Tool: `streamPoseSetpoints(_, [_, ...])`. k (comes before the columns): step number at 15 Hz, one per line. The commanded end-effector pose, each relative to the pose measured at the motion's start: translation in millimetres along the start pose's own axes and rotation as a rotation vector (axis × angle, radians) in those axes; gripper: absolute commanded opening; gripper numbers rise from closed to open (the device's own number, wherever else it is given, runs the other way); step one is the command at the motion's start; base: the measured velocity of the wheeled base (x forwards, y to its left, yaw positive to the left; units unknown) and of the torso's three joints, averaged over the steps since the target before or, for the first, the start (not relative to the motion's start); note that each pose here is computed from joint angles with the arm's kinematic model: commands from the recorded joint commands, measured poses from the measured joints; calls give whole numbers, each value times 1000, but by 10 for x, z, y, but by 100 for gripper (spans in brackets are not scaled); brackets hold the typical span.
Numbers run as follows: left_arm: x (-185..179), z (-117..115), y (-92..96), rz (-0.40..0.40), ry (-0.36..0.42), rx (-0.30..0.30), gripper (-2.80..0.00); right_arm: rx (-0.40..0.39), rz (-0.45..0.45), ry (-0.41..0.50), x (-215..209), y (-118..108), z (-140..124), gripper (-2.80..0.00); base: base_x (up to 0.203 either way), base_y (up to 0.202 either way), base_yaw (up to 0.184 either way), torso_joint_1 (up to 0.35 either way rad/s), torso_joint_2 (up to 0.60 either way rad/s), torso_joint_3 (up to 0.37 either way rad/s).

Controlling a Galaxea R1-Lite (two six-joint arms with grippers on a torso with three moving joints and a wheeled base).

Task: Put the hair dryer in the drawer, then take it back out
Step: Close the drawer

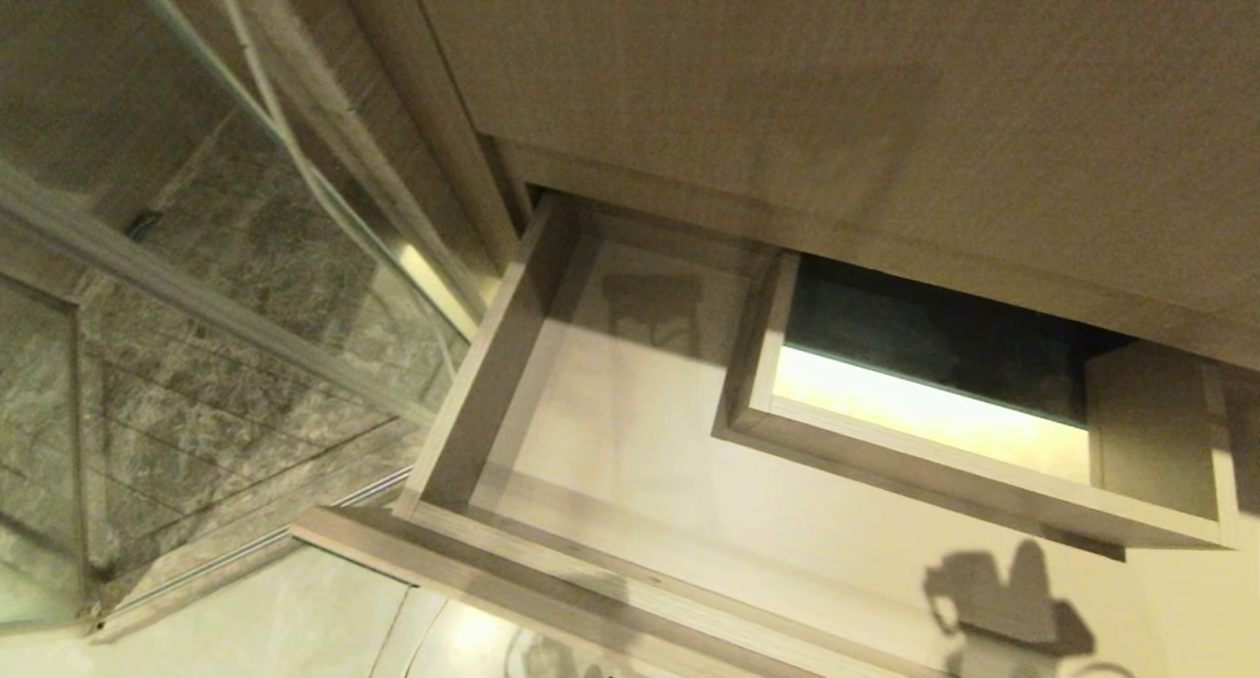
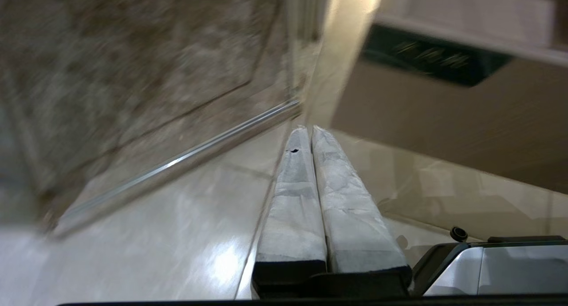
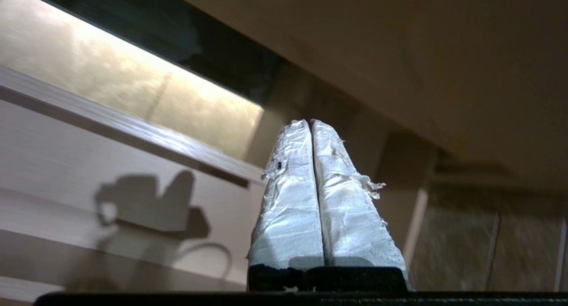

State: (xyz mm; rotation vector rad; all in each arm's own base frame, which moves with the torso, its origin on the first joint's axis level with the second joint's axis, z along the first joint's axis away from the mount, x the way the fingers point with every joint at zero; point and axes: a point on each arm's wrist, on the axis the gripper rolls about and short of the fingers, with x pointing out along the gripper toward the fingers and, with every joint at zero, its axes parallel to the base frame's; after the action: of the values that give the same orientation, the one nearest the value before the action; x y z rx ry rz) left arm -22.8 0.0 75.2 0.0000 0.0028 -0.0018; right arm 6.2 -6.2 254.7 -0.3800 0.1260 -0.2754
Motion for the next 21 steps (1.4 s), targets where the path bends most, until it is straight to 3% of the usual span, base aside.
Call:
streamPoseSetpoints(1, [0,0,0,0,0,0,-280,-3,-1,3,2,2,-4,-280,5,6,-159,2,9,1])
streamPoseSetpoints(11, [1,-3,0,0,1,0,-280,-14,-5,38,6,32,-80,-280,1,8,-171,2,1,4])
streamPoseSetpoints(16, [1,-5,0,0,2,0,-280,-28,-20,86,-51,71,-235,-280,-1,2,-44,1,0,1])
streamPoseSetpoints(21, [1,-5,0,0,2,0,-280,-122,96,447,125,219,-502,-280,0,0,0,0,0,0])
